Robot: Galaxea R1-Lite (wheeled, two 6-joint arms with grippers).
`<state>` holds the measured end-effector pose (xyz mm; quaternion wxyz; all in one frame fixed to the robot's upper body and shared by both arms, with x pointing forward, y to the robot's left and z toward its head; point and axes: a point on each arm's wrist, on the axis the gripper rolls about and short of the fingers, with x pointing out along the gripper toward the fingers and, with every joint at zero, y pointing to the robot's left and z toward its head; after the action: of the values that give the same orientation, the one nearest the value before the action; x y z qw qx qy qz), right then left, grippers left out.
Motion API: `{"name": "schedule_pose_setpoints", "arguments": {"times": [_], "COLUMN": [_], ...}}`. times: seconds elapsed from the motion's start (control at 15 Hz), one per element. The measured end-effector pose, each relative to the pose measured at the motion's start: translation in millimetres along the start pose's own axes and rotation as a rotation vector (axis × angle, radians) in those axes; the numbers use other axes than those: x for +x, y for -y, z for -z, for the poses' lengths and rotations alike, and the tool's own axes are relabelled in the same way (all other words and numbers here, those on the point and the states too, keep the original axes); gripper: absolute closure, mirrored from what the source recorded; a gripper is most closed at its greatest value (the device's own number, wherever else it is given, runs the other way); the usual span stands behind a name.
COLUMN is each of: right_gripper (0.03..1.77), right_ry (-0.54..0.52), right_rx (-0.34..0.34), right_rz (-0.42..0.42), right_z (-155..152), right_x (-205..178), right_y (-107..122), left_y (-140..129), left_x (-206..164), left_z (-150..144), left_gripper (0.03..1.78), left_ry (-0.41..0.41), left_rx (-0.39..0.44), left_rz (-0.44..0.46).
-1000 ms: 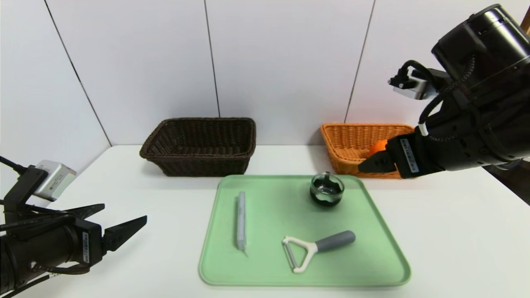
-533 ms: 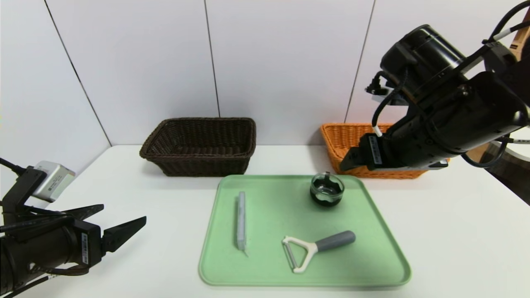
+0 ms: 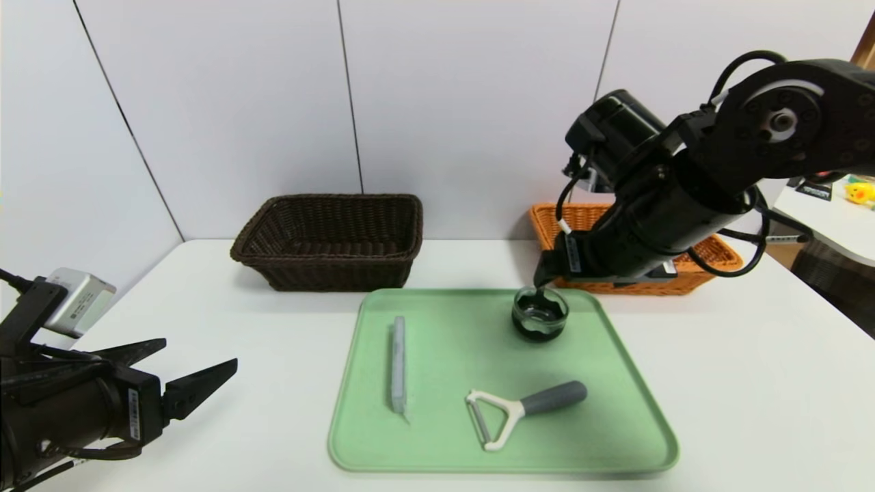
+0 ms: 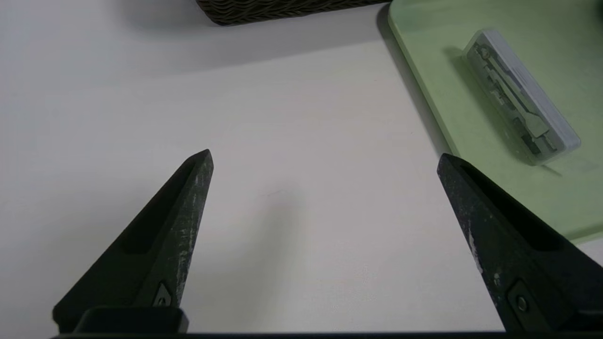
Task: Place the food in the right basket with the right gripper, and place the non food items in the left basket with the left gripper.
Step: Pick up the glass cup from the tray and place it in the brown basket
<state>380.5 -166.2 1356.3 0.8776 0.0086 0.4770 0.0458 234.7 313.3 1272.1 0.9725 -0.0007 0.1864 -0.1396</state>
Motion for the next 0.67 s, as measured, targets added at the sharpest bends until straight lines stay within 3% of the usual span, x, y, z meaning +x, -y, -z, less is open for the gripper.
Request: {"name": "schedule_pose_setpoints", "arguments": {"times": [0.67], "right_gripper": [0.10], "right_ry": [-0.053], "right_rx": [0.035], "right_rz": [0.061], "right_z": [-6], "right_x": [52], "right_y": [14], "left_y": [0], "left_x": [-2], "left_z": [1], "left_gripper": [0.12], "left_ry": [0.004], "left_rx": [0.002], "left_rz": [0.001]}}
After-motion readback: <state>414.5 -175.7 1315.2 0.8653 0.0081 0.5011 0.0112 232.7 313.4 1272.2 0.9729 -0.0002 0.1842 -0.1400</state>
